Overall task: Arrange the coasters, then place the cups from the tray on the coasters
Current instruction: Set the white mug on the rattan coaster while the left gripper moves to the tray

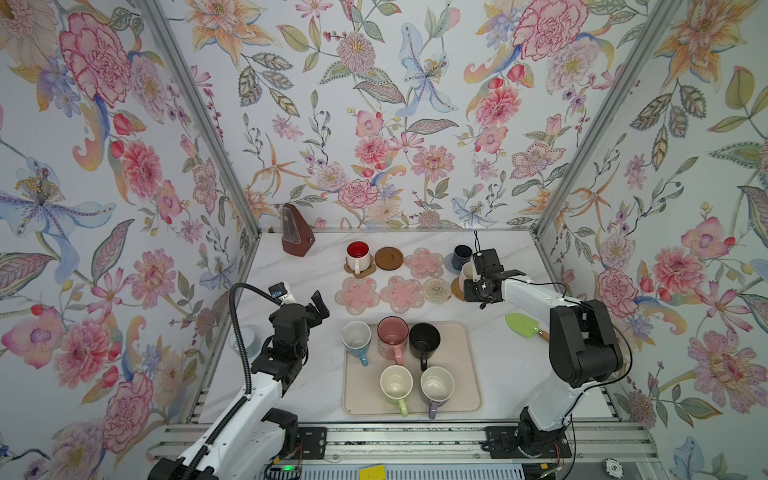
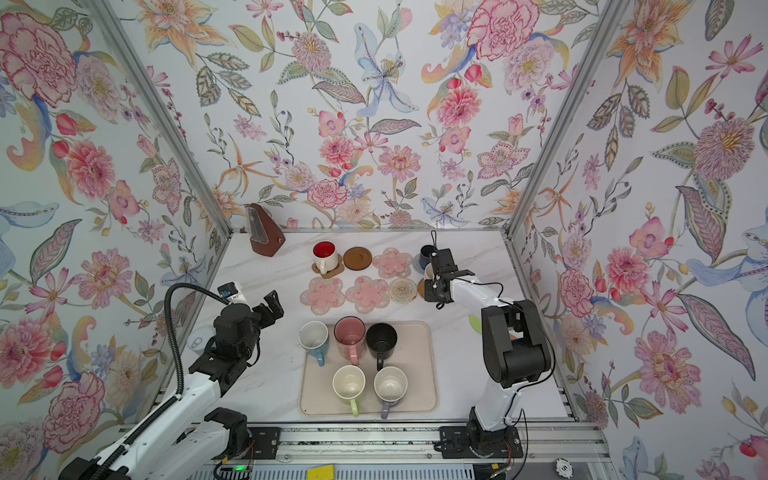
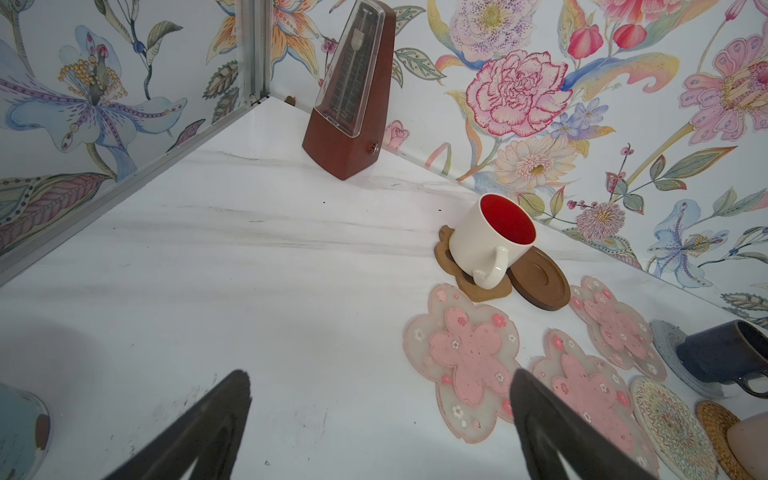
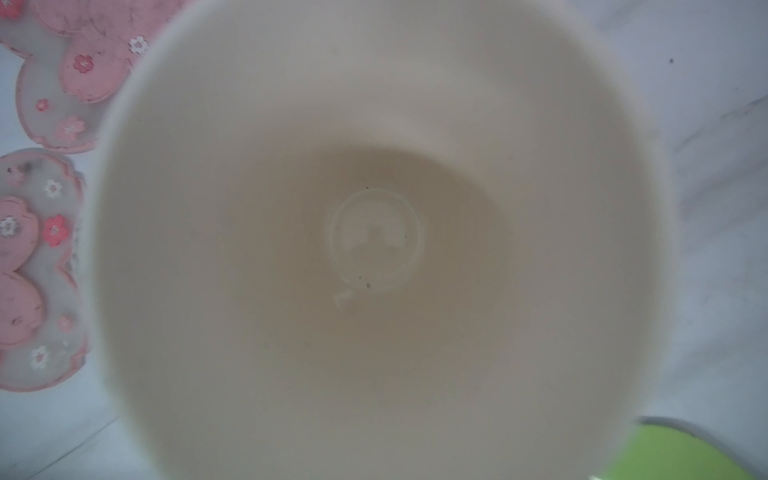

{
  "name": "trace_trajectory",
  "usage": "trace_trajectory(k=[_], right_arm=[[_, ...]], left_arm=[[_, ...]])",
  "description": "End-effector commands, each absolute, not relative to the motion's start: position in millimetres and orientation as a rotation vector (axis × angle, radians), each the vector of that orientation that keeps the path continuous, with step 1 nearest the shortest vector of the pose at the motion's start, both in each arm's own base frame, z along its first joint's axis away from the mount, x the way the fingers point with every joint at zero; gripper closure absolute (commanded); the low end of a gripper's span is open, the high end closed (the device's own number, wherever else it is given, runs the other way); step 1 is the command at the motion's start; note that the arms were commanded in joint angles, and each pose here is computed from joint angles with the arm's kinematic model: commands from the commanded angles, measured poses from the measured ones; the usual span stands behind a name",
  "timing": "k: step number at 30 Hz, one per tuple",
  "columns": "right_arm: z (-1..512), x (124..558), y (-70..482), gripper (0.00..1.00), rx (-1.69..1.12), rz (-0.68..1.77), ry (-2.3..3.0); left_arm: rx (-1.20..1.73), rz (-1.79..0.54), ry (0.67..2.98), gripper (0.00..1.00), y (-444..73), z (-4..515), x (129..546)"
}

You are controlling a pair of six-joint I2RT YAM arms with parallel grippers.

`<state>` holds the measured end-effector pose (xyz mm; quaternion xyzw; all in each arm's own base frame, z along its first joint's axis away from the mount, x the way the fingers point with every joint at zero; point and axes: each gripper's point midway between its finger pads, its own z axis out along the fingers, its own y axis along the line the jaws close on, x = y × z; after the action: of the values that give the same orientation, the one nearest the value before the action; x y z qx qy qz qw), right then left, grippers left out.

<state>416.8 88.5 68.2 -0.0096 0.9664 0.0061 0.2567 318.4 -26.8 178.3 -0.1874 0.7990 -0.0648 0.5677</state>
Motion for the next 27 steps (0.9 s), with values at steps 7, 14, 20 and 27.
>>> trace_trajectory(k=[7, 14, 20, 27], right_arm=[[91, 434, 91, 0.55, -0.002, 0.054, 2.527], [125, 425, 89, 0.2, 0.03, 0.093, 2.452], [156, 404, 84, 0.02, 0.035, 0.143, 2.299], [166, 386, 70, 0.01, 0.101, 0.154, 2.183]], left_arm=[[-0.461, -0.137, 1.882, 0.01, -22, 174, 319], [-0.462, -0.145, 1.886, 0.01, -23, 172, 320], [-0.465, -0.153, 1.888, 0.01, -24, 170, 321], [-0.471, -0.17, 1.894, 0.01, -25, 167, 322]])
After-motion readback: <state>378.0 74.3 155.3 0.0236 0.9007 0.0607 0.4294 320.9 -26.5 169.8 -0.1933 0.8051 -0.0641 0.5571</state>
